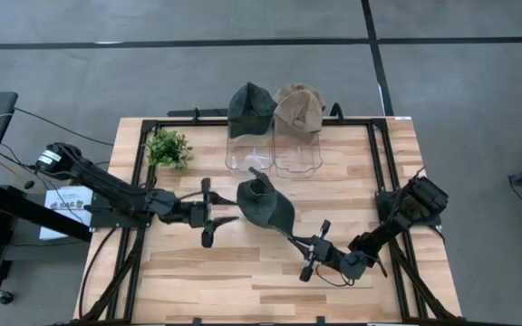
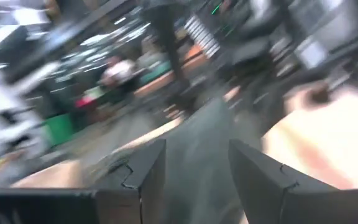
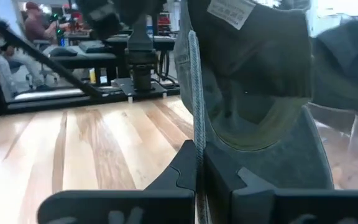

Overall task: Pick & Place hat
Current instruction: Put the black cap into the left transparent bin

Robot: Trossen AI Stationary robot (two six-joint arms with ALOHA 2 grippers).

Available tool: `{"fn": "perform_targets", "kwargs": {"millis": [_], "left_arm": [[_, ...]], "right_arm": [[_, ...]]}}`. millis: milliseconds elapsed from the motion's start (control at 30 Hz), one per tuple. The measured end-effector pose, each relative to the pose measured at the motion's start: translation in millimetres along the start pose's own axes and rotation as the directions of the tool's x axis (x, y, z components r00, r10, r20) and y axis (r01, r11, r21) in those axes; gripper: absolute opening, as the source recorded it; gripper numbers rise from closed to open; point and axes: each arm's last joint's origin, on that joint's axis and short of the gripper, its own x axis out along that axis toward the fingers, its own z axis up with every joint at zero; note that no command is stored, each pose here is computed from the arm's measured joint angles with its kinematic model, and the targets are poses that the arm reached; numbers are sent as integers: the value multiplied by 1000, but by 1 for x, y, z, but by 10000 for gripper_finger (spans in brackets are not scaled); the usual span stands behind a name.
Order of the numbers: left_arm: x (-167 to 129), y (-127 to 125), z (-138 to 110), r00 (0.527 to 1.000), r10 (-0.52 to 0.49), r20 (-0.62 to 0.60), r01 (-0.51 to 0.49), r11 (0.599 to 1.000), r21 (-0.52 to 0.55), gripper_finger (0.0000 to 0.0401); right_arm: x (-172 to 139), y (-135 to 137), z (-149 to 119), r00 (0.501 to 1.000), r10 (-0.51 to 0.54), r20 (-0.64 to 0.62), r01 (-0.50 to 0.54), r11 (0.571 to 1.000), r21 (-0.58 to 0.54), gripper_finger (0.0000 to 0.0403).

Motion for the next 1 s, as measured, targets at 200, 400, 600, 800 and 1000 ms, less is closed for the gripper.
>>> {"fn": "perform_targets", "kwargs": {"millis": [200,400,600,800,1000], "left_arm": [[-4,5,-3,927,325,-189,-294,940,171,172],[1,25,-9,881,424,-209,-394,903,172,172],[10,38,-18,835,505,-220,-477,862,170,166],[38,39,-17,820,519,-243,-483,854,193,136],[72,17,-26,837,468,-283,-407,878,251,105]], "right_arm": [[-3,4,0,995,99,-5,-99,993,-69,1],[8,5,4,991,133,-3,-132,984,-116,1],[26,12,14,972,236,1,-232,958,-167,1],[37,19,20,968,248,-32,-249,944,-216,1],[40,21,26,983,184,-14,-181,945,-274,1]]}}
